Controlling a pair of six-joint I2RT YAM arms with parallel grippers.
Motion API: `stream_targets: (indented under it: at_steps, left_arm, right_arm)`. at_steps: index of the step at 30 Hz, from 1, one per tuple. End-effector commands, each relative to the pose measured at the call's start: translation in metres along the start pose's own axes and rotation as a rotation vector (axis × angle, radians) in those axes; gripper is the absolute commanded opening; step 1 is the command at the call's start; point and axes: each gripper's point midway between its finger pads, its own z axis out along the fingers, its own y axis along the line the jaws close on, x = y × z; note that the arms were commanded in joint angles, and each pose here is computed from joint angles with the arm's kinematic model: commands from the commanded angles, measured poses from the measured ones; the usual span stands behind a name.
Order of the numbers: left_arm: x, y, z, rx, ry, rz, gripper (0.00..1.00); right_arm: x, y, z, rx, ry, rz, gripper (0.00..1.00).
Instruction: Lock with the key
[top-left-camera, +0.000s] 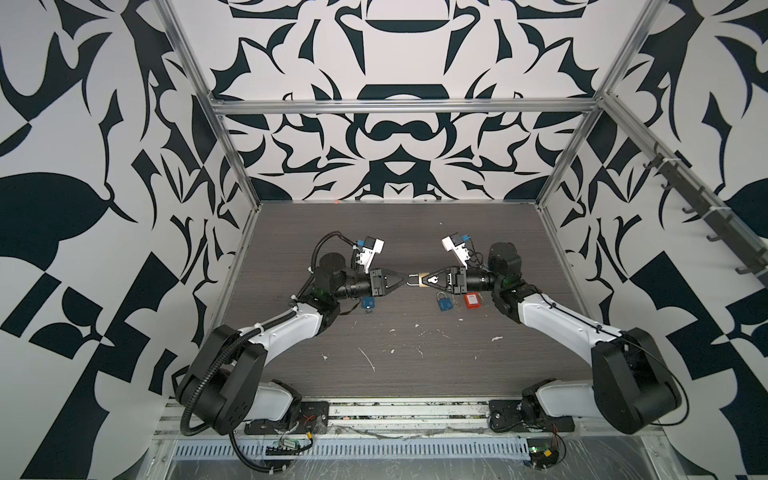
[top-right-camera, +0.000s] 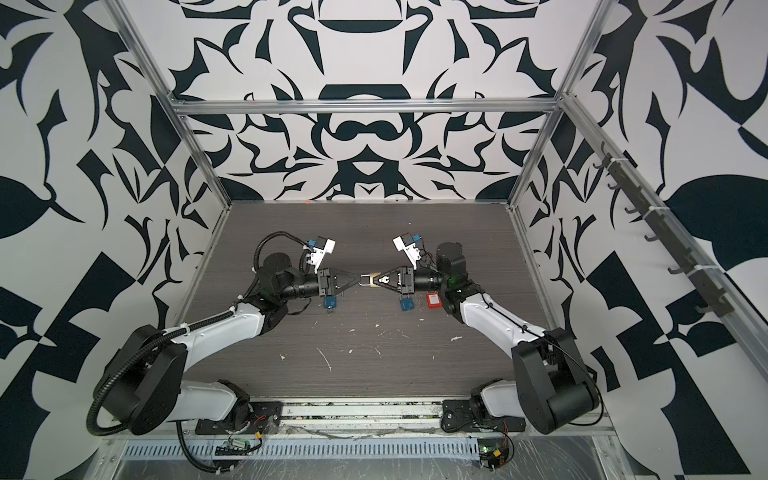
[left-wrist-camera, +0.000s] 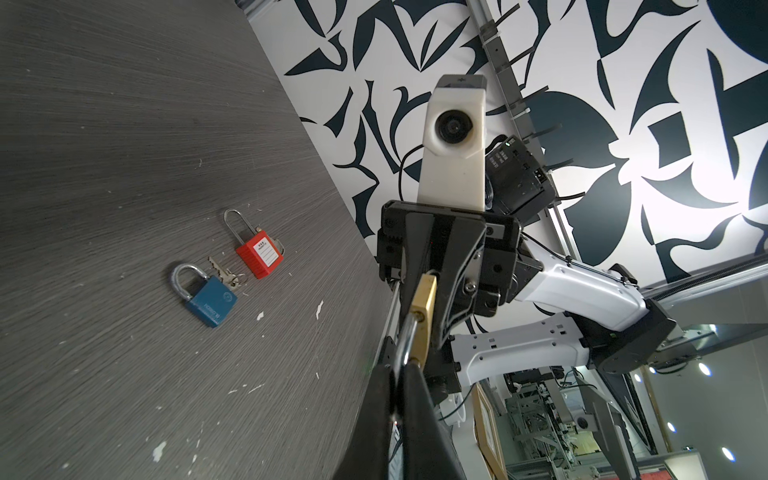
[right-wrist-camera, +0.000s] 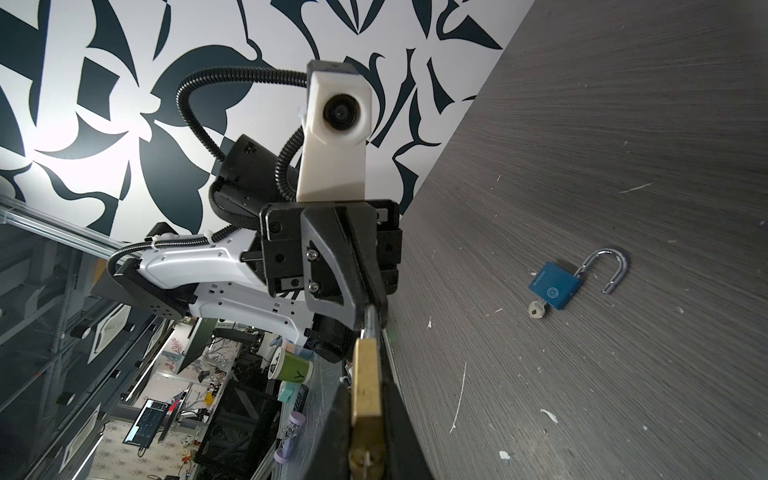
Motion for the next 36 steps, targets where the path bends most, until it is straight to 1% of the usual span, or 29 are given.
stream_targets:
  at_steps: [1,9,23,28,36]
  left_arm:
    - [0.002,-0.039,0.009,0.104,0.044,0.098,0.0]
    - [0.003,-0.051,0.007,0.125,0.038,0.142,0.0]
    - [0.003,-0.06,0.005,0.14,0.03,0.173,0.0]
    - [0.002,-0.057,0.009,0.136,0.038,0.158,0.0]
    - [0.0,-0.062,0.017,0.156,0.053,0.165,0.0]
  right_arm:
    - [-0.015,0.014,0.007,-0.023,-0.026,-0.076,0.0]
    - [-0.018,0.008,0.009,-0.016,-0.038,-0.047,0.0]
    - [-0.023,-0.001,0.011,0.012,-0.049,-0.02,0.0]
    - [-0.023,0.006,0.012,-0.013,-0.049,-0.043,0.0]
    - [-0.013,0.012,0.029,-0.047,0.001,-0.067,0.0]
